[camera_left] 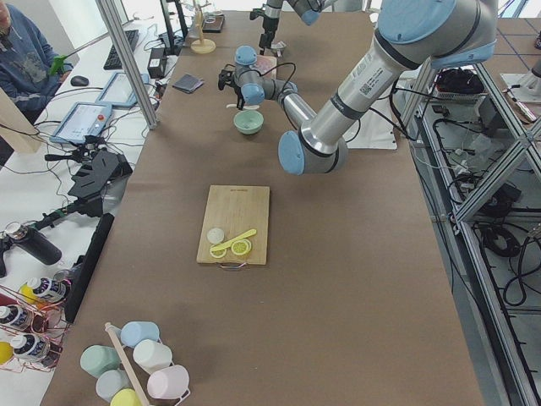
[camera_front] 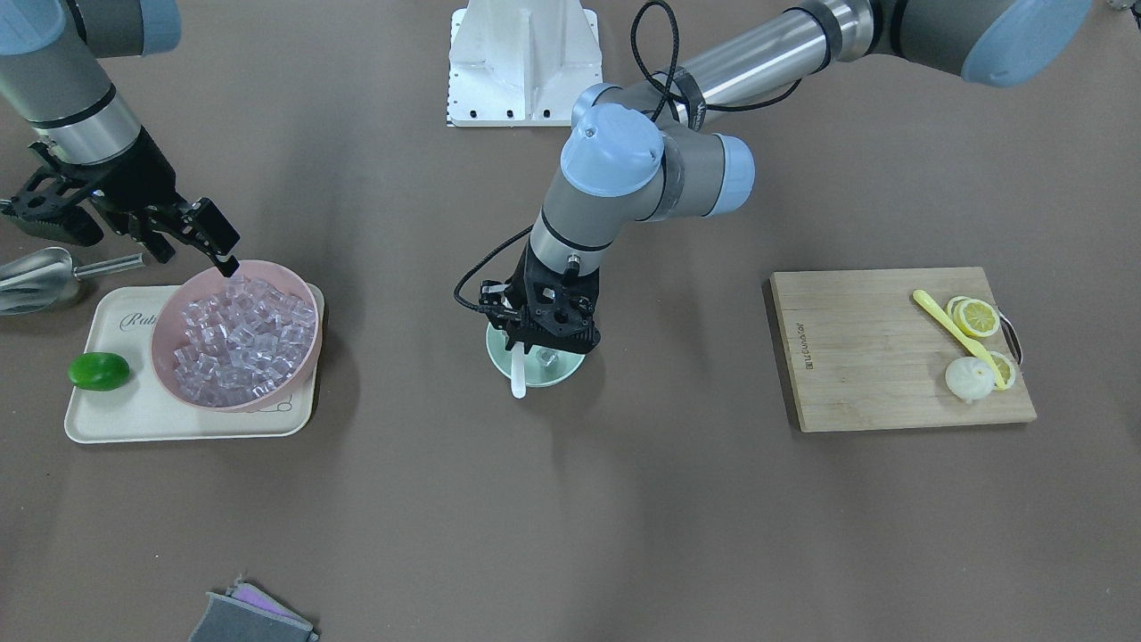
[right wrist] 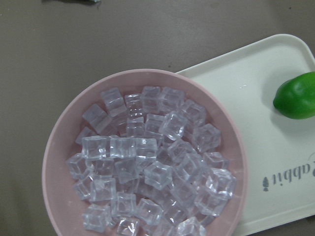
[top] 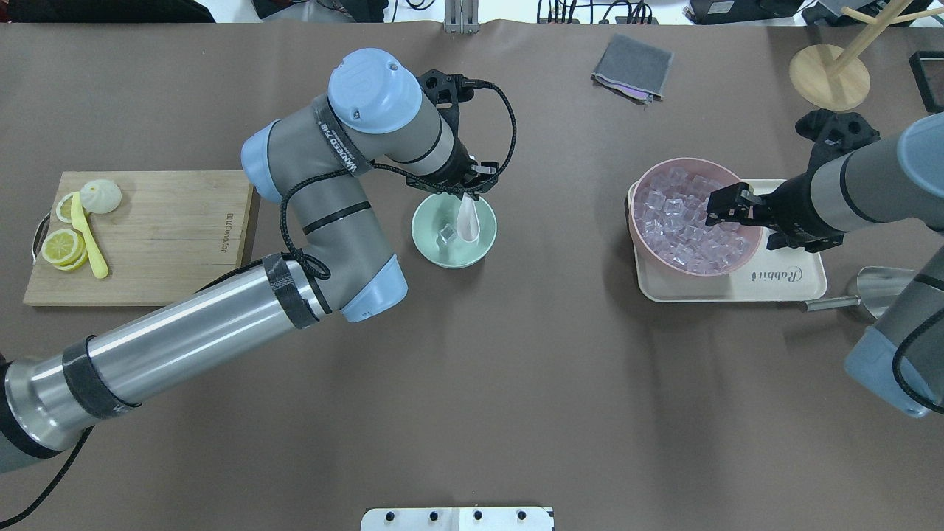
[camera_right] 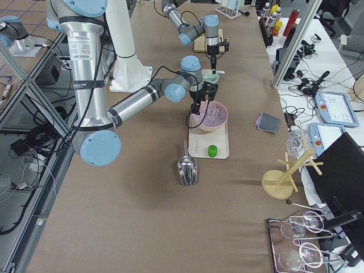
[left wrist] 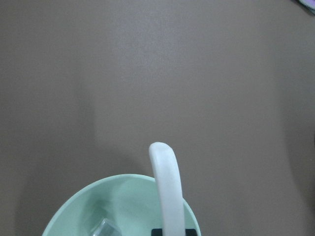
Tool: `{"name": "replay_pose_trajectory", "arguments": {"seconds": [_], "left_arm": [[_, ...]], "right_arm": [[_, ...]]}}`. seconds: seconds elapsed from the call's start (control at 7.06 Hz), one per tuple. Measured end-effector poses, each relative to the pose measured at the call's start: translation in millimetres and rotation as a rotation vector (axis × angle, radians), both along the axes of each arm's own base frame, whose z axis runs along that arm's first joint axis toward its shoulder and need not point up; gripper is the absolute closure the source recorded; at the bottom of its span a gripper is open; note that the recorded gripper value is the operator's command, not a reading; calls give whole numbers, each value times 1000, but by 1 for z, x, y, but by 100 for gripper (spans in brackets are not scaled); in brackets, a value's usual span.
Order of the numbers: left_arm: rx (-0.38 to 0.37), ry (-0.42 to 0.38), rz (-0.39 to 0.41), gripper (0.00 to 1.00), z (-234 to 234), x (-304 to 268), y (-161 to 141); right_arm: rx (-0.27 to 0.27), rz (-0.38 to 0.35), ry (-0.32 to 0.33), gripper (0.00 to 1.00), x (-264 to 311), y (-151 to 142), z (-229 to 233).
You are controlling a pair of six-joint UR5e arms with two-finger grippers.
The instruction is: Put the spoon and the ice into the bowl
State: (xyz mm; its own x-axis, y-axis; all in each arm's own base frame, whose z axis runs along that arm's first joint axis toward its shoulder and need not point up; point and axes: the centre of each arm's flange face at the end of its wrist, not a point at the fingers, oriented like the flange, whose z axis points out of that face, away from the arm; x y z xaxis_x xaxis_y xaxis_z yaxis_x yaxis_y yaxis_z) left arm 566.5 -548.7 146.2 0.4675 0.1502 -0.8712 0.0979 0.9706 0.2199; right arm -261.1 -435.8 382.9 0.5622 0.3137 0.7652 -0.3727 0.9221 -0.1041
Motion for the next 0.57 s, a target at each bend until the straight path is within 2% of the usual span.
{"name": "replay_pose_trajectory", "arguments": {"seconds": [0.57], "left_arm": [[19,4,16,2,22,-8,16]], "right_arm": [[15,-52,14,0,51,5,24]]}}
